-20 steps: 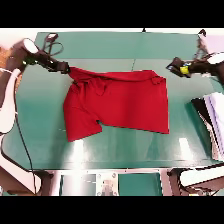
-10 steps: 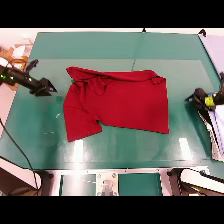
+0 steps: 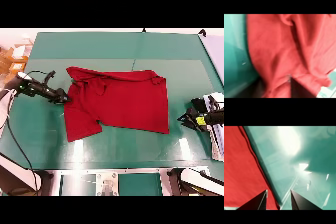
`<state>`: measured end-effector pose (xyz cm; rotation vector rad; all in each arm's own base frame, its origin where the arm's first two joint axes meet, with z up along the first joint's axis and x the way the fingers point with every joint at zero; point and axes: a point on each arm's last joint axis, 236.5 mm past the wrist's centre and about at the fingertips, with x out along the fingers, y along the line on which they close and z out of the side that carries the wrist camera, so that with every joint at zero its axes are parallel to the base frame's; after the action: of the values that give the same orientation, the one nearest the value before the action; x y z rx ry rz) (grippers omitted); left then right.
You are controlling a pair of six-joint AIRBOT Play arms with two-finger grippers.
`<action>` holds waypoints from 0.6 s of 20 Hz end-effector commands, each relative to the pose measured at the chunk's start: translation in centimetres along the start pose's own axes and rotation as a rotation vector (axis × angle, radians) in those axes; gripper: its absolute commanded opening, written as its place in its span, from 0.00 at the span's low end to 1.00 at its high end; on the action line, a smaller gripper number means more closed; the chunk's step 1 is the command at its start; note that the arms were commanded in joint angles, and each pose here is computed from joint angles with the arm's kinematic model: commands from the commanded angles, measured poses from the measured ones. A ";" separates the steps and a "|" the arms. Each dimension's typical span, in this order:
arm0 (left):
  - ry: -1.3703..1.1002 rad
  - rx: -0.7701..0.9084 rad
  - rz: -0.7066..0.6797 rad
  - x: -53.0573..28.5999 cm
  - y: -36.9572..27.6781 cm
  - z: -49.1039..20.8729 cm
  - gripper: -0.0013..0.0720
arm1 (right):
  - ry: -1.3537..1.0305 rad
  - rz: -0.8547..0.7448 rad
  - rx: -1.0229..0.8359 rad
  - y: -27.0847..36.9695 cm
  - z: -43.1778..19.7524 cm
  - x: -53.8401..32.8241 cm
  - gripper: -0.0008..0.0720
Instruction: Fold the shirts.
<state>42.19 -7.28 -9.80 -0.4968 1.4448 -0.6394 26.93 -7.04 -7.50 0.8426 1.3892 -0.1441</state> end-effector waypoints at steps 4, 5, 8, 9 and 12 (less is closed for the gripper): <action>0.033 -0.001 -0.026 -1.3 0.0 -0.8 0.05 | 0.040 -0.002 0.026 -0.7 -1.7 1.3 0.50; 0.041 -0.007 -0.035 -1.7 0.1 -1.1 0.05 | 0.047 0.002 0.041 -0.9 -2.3 1.9 0.50; 0.078 -0.011 -0.034 -2.0 0.3 -2.1 0.05 | 0.069 0.065 0.093 -0.5 -3.5 4.2 0.50; 0.081 -0.011 -0.035 -2.0 0.3 -2.2 0.05 | 0.092 0.108 0.100 0.1 -4.1 4.9 0.49; 0.087 -0.014 -0.039 -2.0 0.2 -2.3 0.05 | 0.149 0.205 0.121 1.4 -5.5 6.8 0.49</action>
<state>40.27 -5.79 -8.76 -0.5109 1.5096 -0.6856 24.82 -1.94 -11.46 1.0497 1.4417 -0.0633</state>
